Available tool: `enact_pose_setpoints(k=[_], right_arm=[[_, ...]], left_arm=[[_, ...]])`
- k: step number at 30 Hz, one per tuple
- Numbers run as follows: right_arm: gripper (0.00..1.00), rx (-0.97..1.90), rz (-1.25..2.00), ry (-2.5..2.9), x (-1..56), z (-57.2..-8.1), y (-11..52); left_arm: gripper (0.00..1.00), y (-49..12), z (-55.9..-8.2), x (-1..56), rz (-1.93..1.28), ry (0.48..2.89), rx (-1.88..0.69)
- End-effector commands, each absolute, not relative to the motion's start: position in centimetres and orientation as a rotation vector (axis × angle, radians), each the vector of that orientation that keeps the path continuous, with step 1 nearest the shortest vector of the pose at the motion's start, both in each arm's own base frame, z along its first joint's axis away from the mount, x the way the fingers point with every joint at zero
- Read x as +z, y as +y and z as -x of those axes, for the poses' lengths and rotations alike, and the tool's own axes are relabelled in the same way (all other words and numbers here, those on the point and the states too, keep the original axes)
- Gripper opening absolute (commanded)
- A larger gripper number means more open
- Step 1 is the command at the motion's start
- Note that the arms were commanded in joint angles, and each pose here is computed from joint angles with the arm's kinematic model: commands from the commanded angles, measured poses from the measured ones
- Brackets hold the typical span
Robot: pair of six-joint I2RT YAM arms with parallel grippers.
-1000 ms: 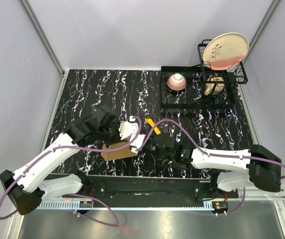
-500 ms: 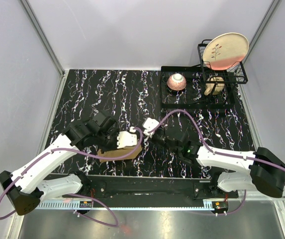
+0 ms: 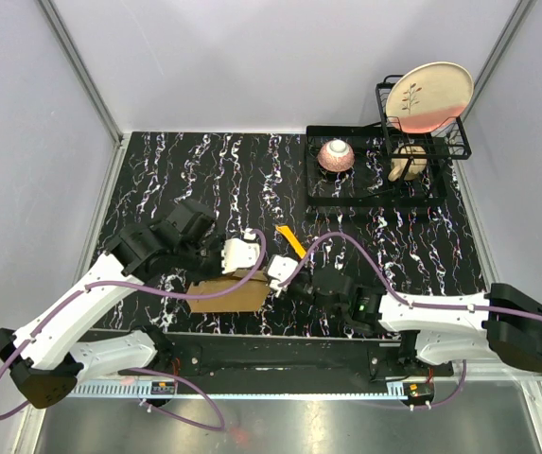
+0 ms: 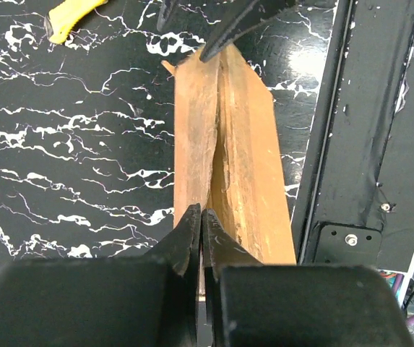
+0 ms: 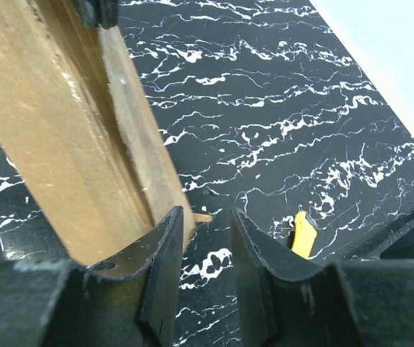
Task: Unpack the express box
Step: Open the express box at the center of the board.
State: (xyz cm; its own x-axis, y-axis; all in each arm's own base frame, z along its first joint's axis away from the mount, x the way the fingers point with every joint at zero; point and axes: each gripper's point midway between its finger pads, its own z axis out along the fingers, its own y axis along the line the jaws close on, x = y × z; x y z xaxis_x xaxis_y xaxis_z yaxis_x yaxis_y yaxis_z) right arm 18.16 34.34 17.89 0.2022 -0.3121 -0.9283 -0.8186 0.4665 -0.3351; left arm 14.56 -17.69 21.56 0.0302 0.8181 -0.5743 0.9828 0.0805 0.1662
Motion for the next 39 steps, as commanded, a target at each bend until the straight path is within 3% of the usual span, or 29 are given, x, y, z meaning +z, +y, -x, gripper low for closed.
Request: enact_pose_setpoints(k=[1, 39], right_arm=[[0.38, 0.447, 1.063, 1.299, 19.5, -17.8, 35.4], [0.34, 0.480, 1.043, 1.200, 22.5, -15.0, 38.4]], left_arm=[[0.00, -18.8, -14.5, 23.2, -1.733, 1.788, -0.459], [0.00, -18.5, -14.0, 23.0, -1.730, 1.790, -0.466]])
